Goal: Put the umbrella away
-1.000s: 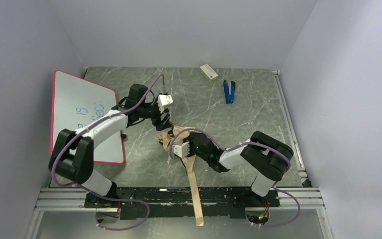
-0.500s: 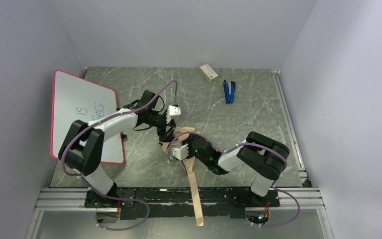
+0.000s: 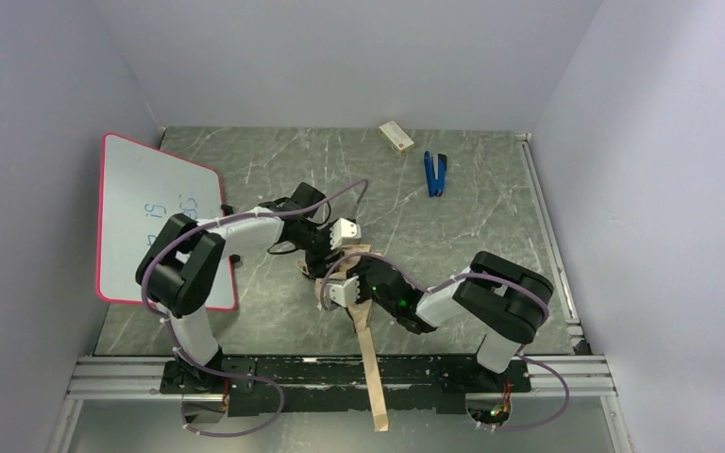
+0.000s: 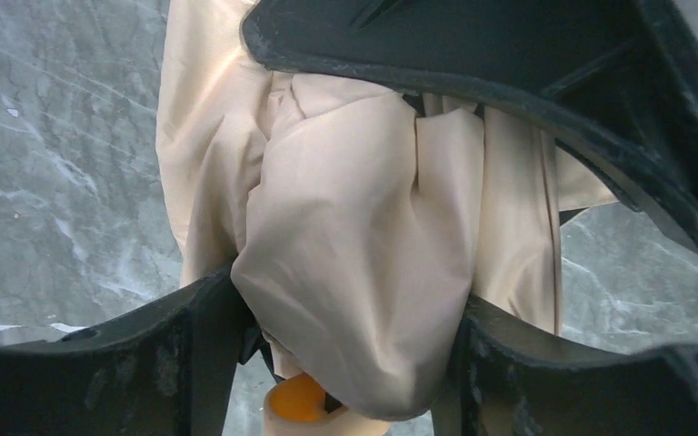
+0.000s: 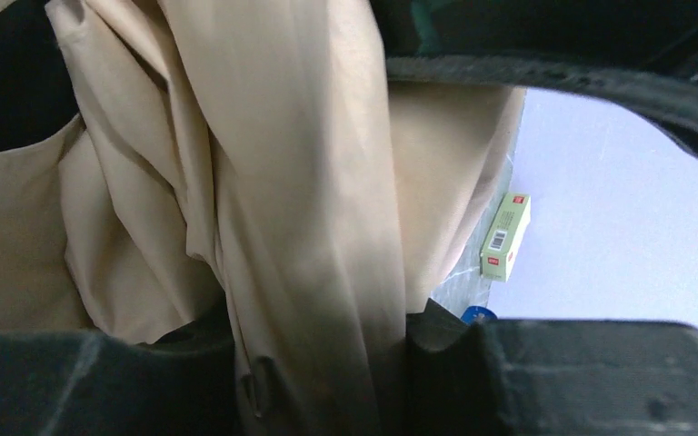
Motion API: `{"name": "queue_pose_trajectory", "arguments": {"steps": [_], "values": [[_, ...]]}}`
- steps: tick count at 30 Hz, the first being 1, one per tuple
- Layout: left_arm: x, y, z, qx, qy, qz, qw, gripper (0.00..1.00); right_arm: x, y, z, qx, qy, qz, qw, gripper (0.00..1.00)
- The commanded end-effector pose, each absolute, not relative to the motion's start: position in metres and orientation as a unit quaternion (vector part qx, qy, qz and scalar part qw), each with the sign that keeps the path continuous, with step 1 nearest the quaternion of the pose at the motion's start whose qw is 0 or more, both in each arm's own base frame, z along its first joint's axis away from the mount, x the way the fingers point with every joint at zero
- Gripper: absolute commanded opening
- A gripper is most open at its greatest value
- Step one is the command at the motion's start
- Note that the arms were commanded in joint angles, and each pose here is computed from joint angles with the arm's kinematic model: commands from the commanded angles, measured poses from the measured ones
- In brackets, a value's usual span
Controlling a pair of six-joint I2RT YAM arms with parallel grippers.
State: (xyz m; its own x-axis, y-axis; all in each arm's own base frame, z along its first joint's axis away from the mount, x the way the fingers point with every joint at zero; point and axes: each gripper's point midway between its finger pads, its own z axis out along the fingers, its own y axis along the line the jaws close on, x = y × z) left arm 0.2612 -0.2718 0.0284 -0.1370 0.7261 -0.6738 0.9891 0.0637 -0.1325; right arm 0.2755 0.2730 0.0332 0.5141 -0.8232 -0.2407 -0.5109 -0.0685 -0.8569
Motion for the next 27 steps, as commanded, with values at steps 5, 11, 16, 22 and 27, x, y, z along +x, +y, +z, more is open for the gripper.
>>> {"name": "queue_pose_trajectory", "arguments": {"steps": [5, 11, 16, 22, 27], "values": [[0.253, -0.253, -0.002, 0.667, 0.694, -0.194, 0.192, 0.46, 0.253, 0.267, 0.012, -0.732, 0.481, -0.116, 0.468, 0.14], [0.258, -0.251, 0.001, 0.677, 0.686, -0.164, 0.211, 0.05, 0.249, 0.275, 0.029, -0.724, 0.473, -0.096, 0.493, 0.30], [0.264, -0.248, 0.001, 0.680, 0.684, -0.145, 0.221, 0.05, 0.241, 0.282, 0.060, -0.706, 0.468, -0.066, 0.527, 0.46], [0.271, -0.244, 0.001, 0.682, 0.682, -0.122, 0.234, 0.05, 0.219, 0.282, 0.095, -0.672, 0.485, -0.003, 0.559, 0.54], [0.277, -0.244, 0.003, 0.679, 0.683, -0.110, 0.247, 0.05, 0.198, 0.276, 0.126, -0.621, 0.509, 0.049, 0.594, 0.55]]}}
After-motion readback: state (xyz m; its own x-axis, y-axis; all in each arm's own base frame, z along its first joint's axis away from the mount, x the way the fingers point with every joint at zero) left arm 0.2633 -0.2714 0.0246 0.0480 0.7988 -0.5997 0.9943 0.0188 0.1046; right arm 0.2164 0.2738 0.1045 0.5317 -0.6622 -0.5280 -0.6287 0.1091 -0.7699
